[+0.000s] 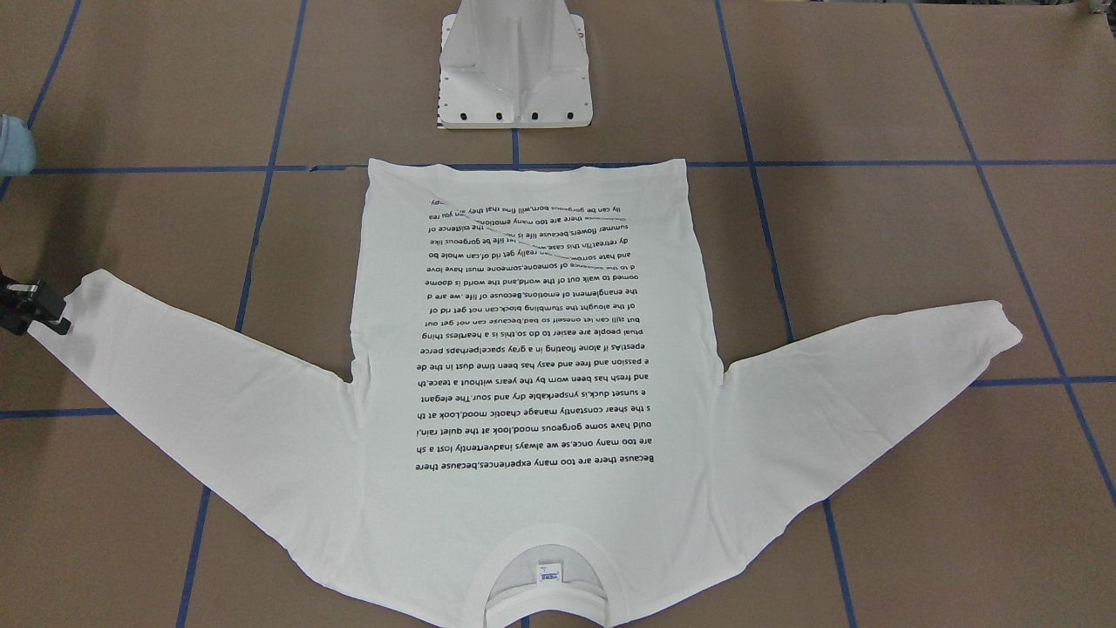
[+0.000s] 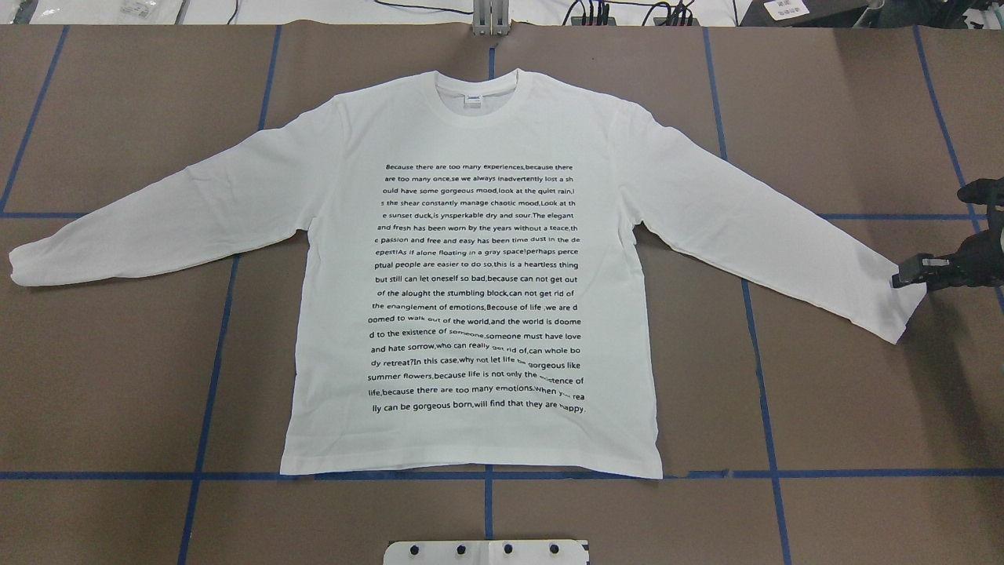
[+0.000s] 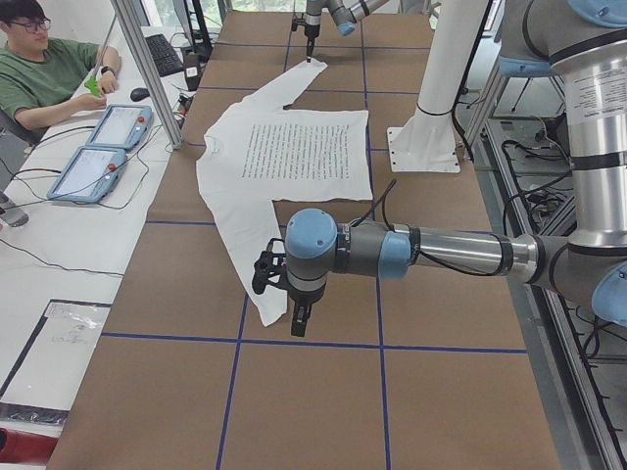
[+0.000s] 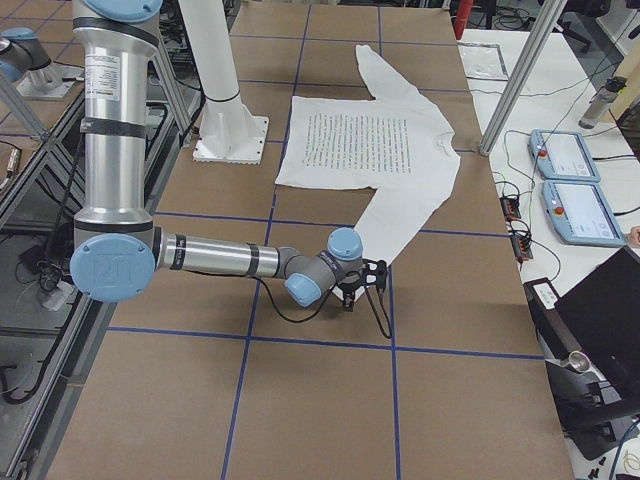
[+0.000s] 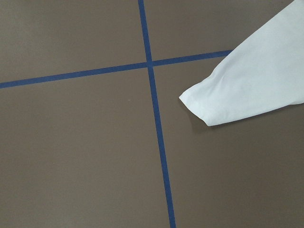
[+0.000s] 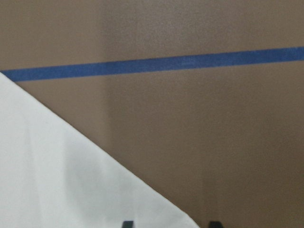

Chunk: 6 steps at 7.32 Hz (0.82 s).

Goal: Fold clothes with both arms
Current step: 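Move the right gripper in toward the sleeve nearest it, then grasp the sleeve cuff nearest the right gripper and lift it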

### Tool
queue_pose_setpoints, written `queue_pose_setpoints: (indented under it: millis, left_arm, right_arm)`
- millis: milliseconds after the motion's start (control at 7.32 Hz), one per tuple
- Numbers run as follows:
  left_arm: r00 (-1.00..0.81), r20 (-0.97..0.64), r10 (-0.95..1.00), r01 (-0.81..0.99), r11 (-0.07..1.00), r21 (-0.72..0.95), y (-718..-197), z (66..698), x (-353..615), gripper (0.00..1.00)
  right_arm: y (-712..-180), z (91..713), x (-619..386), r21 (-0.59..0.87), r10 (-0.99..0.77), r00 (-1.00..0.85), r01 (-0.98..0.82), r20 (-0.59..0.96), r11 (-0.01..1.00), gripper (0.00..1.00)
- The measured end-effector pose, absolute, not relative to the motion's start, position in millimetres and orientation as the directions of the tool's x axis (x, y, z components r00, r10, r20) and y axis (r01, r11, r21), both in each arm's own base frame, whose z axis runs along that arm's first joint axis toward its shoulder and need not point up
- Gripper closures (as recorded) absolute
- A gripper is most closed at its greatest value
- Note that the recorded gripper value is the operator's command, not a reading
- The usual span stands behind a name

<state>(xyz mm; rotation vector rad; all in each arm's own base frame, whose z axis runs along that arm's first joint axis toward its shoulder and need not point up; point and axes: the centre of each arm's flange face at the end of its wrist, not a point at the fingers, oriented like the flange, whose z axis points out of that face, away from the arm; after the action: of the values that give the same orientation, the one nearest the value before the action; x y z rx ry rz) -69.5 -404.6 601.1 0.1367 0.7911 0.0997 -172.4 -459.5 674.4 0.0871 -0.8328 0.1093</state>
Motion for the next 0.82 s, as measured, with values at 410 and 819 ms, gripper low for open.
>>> queue_pose_setpoints:
  millis: [410,819]
  left_arm:
    - [0.699,-0.701,0.140,-0.038,0.987,0.159,-404.6,601.4,-69.5,0.00]
    - [0.699,-0.702,0.138,-0.038,0.987,0.157,-404.4,601.7,-69.5,0.00]
  right_arm:
    - [-456.9,666.3,-170.0,0.043,0.054,0.659,-0.130,0.750,0.991,1.00]
    - [-460.5,625.1,-164.0,0.057,0.049,0.645,-0.142,0.763,0.988,1.00]
